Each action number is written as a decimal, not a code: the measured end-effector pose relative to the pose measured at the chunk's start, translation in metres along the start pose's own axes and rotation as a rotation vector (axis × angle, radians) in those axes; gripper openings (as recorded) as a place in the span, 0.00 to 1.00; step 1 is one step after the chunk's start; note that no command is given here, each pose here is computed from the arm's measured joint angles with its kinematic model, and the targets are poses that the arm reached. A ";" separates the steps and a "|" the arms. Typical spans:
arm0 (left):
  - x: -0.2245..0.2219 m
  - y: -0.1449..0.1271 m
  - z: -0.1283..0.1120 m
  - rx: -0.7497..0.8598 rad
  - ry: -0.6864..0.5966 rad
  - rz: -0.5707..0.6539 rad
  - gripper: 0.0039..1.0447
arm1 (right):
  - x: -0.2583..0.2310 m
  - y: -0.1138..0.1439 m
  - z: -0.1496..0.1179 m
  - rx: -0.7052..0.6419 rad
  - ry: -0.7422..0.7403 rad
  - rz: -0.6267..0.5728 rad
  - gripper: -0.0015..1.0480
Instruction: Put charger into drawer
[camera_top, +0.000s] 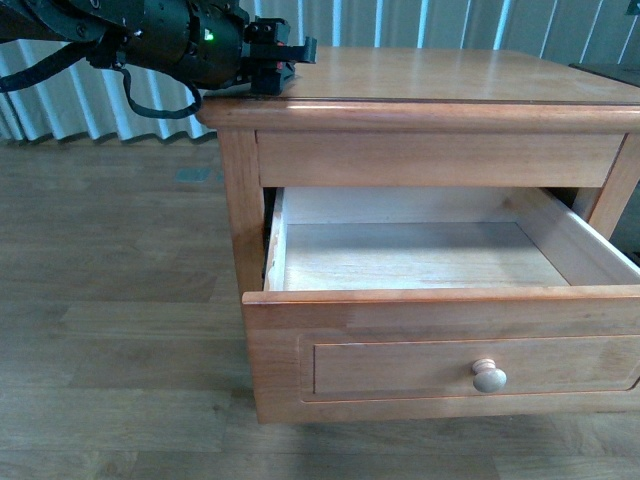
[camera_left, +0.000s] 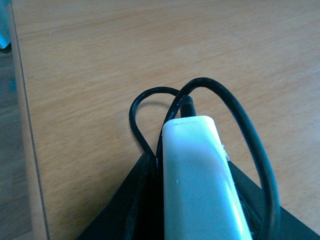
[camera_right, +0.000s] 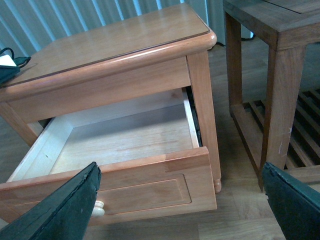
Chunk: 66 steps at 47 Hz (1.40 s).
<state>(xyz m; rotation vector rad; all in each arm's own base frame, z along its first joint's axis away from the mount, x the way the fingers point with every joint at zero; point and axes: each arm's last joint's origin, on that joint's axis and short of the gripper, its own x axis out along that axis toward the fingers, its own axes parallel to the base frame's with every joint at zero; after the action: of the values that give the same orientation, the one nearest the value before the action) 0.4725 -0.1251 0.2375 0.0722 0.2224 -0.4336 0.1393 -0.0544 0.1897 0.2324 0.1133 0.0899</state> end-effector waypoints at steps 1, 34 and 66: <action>0.000 -0.002 0.000 0.000 -0.004 -0.005 0.32 | 0.000 0.000 0.000 0.000 0.000 0.000 0.92; -0.037 -0.100 0.025 0.089 -0.080 -0.323 0.31 | 0.000 0.000 0.000 0.000 0.000 0.000 0.92; -0.022 -0.128 -0.047 0.085 0.121 -0.412 0.31 | 0.000 0.000 0.000 0.000 0.000 0.000 0.92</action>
<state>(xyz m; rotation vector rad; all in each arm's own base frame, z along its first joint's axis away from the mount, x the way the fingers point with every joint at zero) 0.3898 -0.2270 0.1944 0.1370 0.3400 -0.8499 0.1393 -0.0544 0.1897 0.2324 0.1133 0.0899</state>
